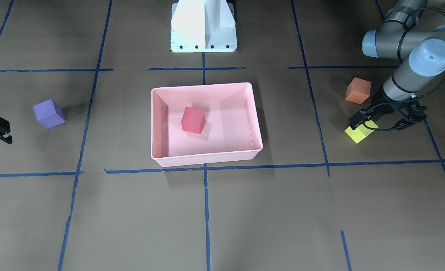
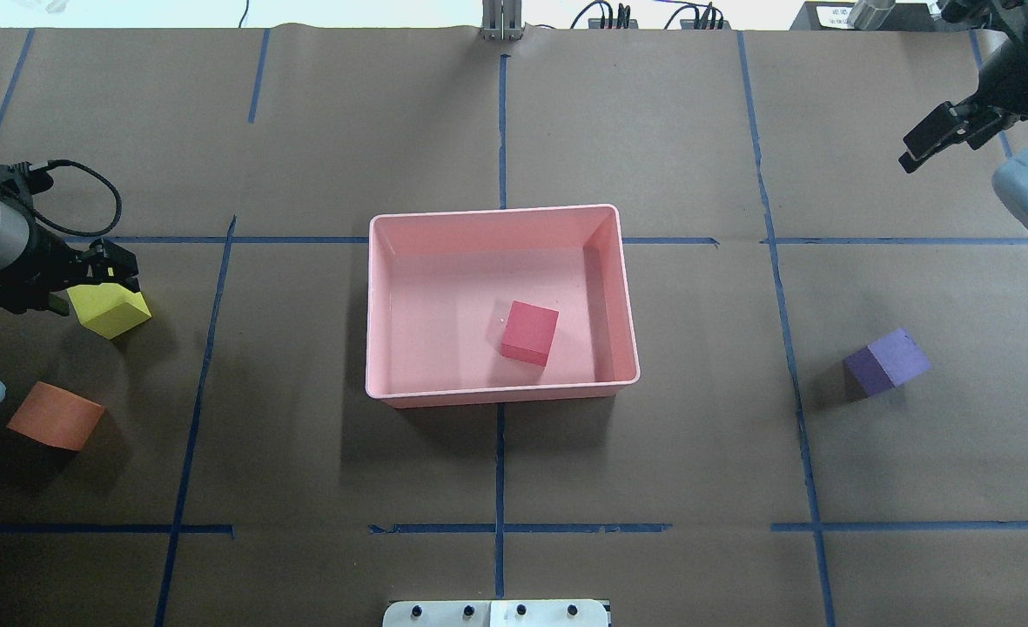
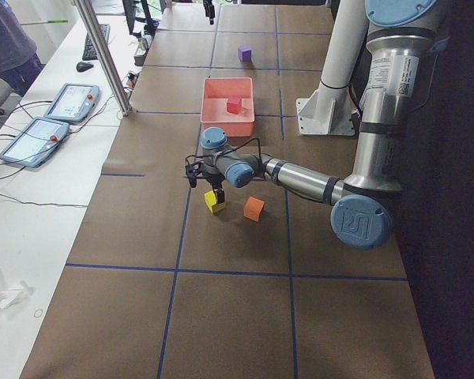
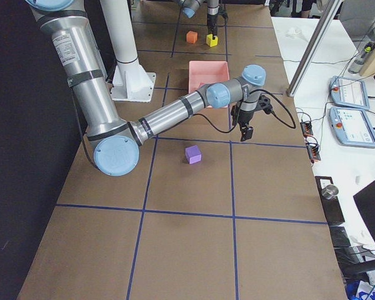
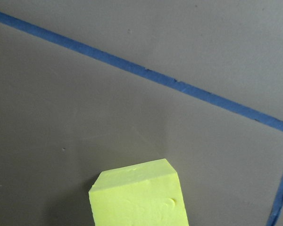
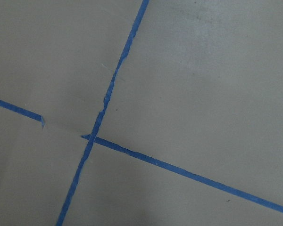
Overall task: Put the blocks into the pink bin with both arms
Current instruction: 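Lift the right gripper away while the left gripper grasps the yellow cube, then carry the yellow cube into the pink bin with the left gripper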
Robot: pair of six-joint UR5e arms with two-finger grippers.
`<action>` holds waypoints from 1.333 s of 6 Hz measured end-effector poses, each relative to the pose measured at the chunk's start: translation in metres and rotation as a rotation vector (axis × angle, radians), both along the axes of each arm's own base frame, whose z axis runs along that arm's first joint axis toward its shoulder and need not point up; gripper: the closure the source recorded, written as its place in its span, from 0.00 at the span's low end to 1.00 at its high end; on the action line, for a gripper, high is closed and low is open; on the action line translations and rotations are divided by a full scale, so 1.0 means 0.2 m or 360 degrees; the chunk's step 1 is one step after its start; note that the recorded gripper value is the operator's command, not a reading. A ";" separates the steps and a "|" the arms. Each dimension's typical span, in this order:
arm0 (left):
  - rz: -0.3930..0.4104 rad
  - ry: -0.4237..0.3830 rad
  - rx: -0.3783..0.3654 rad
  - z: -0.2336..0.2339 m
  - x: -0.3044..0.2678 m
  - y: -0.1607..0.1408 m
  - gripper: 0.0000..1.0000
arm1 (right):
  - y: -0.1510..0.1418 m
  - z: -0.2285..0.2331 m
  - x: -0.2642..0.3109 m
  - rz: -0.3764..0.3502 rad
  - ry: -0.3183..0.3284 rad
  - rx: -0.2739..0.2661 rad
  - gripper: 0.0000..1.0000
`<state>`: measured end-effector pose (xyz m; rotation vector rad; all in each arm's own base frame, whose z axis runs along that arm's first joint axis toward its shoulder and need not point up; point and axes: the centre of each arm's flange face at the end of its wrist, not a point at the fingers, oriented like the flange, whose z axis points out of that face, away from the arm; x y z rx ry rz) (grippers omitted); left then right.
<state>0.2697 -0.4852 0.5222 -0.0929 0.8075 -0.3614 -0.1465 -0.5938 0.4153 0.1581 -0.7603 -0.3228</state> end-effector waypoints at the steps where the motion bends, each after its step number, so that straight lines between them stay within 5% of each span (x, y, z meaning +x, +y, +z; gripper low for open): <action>1: 0.0016 -0.0012 -0.0013 0.03 0.03 0.01 0.00 | 0.01 0.03 0.01 0.0001 0.0010 -0.0007 0.00; 2: 0.0036 -0.0027 -0.0026 0.06 0.06 0.03 0.05 | 0.02 0.06 0.01 0.0001 0.0018 -0.0016 0.00; 3: 0.0054 -0.0051 -0.0028 0.09 0.11 0.04 0.39 | 0.03 0.08 0.02 0.0000 0.0023 -0.0022 0.00; 4: 0.0060 -0.0078 -0.0018 0.10 0.14 0.06 0.52 | 0.05 0.09 0.02 0.0000 0.0026 -0.0026 0.00; 8: -0.0012 -0.0009 0.0134 -0.17 0.09 -0.02 0.56 | 0.11 0.11 0.05 0.0000 0.0024 -0.0029 0.00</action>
